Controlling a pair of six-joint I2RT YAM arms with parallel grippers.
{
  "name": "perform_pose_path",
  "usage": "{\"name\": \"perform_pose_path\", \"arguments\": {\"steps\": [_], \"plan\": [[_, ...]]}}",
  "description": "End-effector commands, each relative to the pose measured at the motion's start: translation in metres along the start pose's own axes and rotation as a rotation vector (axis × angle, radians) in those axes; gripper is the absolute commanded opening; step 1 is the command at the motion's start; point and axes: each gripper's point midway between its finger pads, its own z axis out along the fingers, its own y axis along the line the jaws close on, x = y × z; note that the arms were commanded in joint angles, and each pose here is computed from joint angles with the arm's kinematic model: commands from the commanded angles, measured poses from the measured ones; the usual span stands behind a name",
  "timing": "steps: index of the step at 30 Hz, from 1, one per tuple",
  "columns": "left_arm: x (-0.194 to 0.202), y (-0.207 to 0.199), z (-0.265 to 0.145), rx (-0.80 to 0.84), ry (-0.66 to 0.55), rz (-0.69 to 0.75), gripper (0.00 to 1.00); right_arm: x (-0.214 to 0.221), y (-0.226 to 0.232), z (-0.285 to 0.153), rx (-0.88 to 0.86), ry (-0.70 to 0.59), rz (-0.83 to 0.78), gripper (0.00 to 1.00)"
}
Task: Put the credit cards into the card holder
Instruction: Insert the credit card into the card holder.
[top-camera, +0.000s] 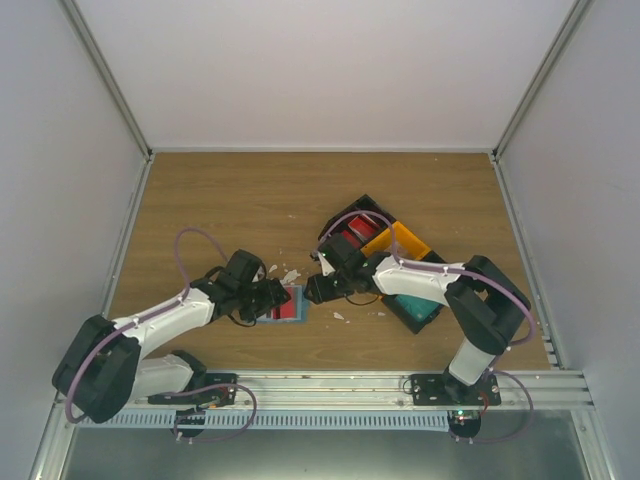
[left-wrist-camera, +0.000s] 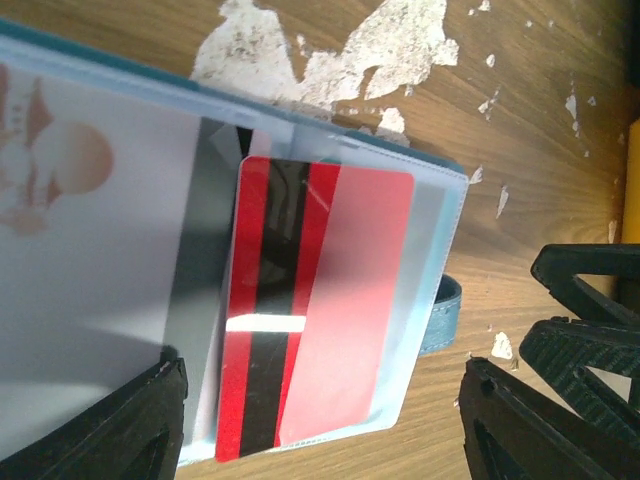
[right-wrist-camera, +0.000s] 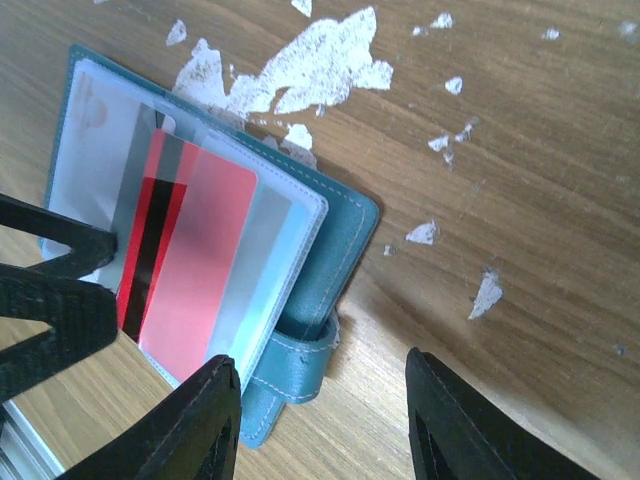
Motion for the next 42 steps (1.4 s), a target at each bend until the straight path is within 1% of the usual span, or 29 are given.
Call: {"name": "perform_pose_path", "arguments": {"steps": [1, 2, 4, 6, 9, 14, 16, 18, 22, 28, 32, 34, 38, 42], "plan": [[0.002, 0.006, -0.008, -0.037, -0.013, -0.051, 0.76, 0.002, 0.005, -0.004, -0.044, -0.018, 0.031, 0.47], [-0.001, 0.007, -0.011, -0.041, -0.029, -0.049, 0.76, 0.003, 0.006, -0.005, -0.051, -0.019, 0.037, 0.47], [-0.005, 0.006, -0.013, -0.040, -0.057, -0.039, 0.72, 0.003, 0.007, -0.005, -0.059, -0.021, 0.043, 0.47], [-0.007, 0.005, -0.011, -0.037, -0.063, -0.029, 0.65, 0.004, 0.008, -0.003, -0.064, -0.014, 0.048, 0.47], [-0.006, 0.008, -0.003, -0.055, -0.040, -0.016, 0.54, 0.008, 0.011, 0.001, -0.074, -0.001, 0.053, 0.47], [-0.005, 0.010, 0.007, -0.064, -0.019, 0.012, 0.44, 0.015, 0.012, 0.009, -0.083, 0.030, 0.059, 0.43], [-0.005, 0.008, 0.010, -0.062, -0.007, 0.030, 0.43, 0.017, 0.012, 0.013, -0.088, 0.041, 0.057, 0.41], [-0.007, 0.005, 0.011, -0.054, -0.004, 0.054, 0.40, 0.018, 0.011, 0.018, -0.085, 0.053, 0.055, 0.40], [-0.008, -0.004, 0.013, -0.023, 0.004, 0.107, 0.36, 0.020, 0.010, 0.026, -0.082, 0.077, 0.046, 0.38], [-0.004, -0.013, 0.020, 0.008, 0.047, 0.184, 0.34, 0.016, 0.011, 0.032, -0.075, 0.097, 0.024, 0.35], [0.001, -0.027, 0.020, 0.080, 0.070, 0.221, 0.34, 0.014, 0.011, 0.032, -0.069, 0.097, 0.012, 0.33], [0.000, -0.031, 0.018, 0.090, 0.068, 0.228, 0.35, 0.011, 0.007, 0.030, -0.039, 0.082, 0.011, 0.33], [-0.011, -0.029, 0.005, 0.035, 0.006, 0.239, 0.42, -0.001, -0.005, 0.016, 0.063, 0.019, 0.013, 0.33], [-0.024, -0.029, -0.017, -0.004, -0.082, 0.230, 0.54, -0.013, -0.009, -0.002, 0.152, -0.038, 0.001, 0.36]]}}
